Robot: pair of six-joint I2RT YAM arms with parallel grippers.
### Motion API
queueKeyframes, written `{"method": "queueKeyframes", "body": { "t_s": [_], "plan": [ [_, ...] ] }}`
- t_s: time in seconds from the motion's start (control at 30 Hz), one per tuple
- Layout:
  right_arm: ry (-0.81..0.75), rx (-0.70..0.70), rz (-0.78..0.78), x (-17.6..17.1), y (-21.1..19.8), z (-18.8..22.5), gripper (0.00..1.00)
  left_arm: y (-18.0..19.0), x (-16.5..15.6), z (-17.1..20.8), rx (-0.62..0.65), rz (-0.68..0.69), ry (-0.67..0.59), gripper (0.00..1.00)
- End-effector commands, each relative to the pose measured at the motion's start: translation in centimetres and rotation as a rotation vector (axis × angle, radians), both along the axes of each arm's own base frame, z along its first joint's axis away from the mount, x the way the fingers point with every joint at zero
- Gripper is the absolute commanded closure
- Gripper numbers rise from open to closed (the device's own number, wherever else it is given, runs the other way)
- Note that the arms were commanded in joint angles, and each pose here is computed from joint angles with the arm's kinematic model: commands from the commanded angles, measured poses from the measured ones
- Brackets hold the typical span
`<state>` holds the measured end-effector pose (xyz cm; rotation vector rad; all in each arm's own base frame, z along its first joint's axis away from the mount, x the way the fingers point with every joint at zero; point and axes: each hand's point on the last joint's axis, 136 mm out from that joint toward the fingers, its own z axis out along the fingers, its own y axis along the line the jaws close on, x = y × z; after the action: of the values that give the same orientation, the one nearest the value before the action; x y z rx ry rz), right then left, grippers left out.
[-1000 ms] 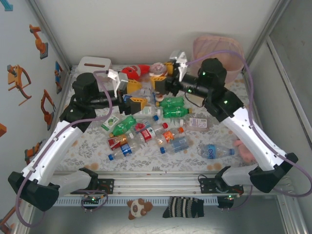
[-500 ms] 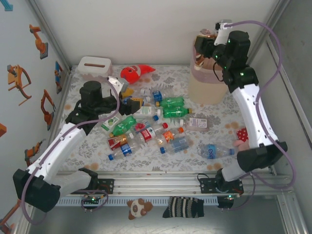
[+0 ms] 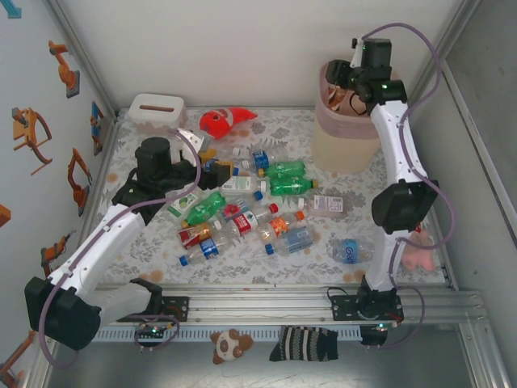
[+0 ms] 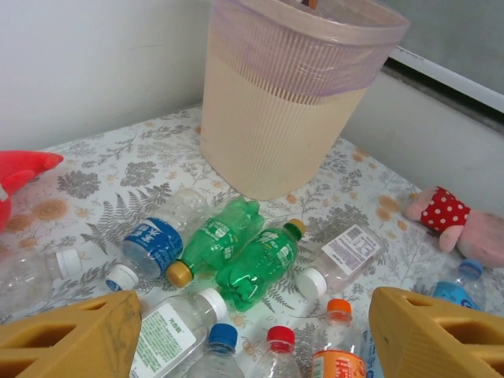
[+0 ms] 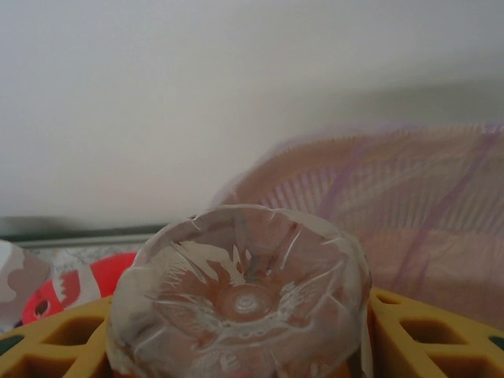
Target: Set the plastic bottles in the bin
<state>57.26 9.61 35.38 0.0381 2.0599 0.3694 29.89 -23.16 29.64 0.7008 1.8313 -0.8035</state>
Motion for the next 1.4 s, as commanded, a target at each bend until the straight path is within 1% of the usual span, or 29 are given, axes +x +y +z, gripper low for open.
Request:
{"method": "queueKeyframes", "body": {
  "t_s": [0.0, 0.13, 0.37, 0.43, 0.5, 0.57, 0.7, 0.93, 1.2, 1.37],
  "plan": [
    [0.149, -0.024, 0.021, -0.4, -0.3, -4.1, 0.49, 0.5, 0.2, 0.1, 0.014, 0.018, -0.011, 0.25],
    [0.274, -0.044, 0.069, -0.1, 0.2, -8.7, 0.49, 0.4, 0.2, -0.9, 0.024, 0.020, 0.014, 0.25],
    [0.426, -0.083, 0.085, -0.3, -0.1, -14.4, 0.48, 0.6, 0.2, -1.7, 0.045, 0.026, 0.036, 0.26],
    [0.458, -0.088, 0.082, -0.5, -0.2, -15.5, 0.45, 0.7, 0.3, -2.0, 0.055, 0.035, 0.041, 0.26],
    [0.476, -0.088, 0.081, -0.6, -0.3, -16.1, 0.38, 0.9, 0.4, -2.2, 0.066, 0.046, 0.048, 0.26],
    [0.472, -0.084, 0.081, -0.6, -0.3, -15.9, 0.32, 1.1, 0.6, -2.7, 0.082, 0.059, 0.060, 0.26],
    [0.432, -0.089, 0.069, -0.9, -0.6, -13.7, 0.24, 1.7, 0.8, -3.6, 0.135, 0.086, 0.091, 0.26],
    [0.365, -0.107, 0.055, -2.3, -1.3, -9.4, 0.21, 3.6, 0.7, -6.6, 0.284, 0.140, 0.192, 0.26],
    [0.287, -0.125, 0.033, -4.6, -2.1, -4.5, 0.21, 8.0, 0.1, -11.0, 0.488, 0.212, 0.354, 0.26],
    [0.231, -0.127, 0.017, -6.3, -2.5, -1.3, 0.20, 10.9, 0.1, -14.0, 0.646, 0.260, 0.479, 0.27]
  ]
}}
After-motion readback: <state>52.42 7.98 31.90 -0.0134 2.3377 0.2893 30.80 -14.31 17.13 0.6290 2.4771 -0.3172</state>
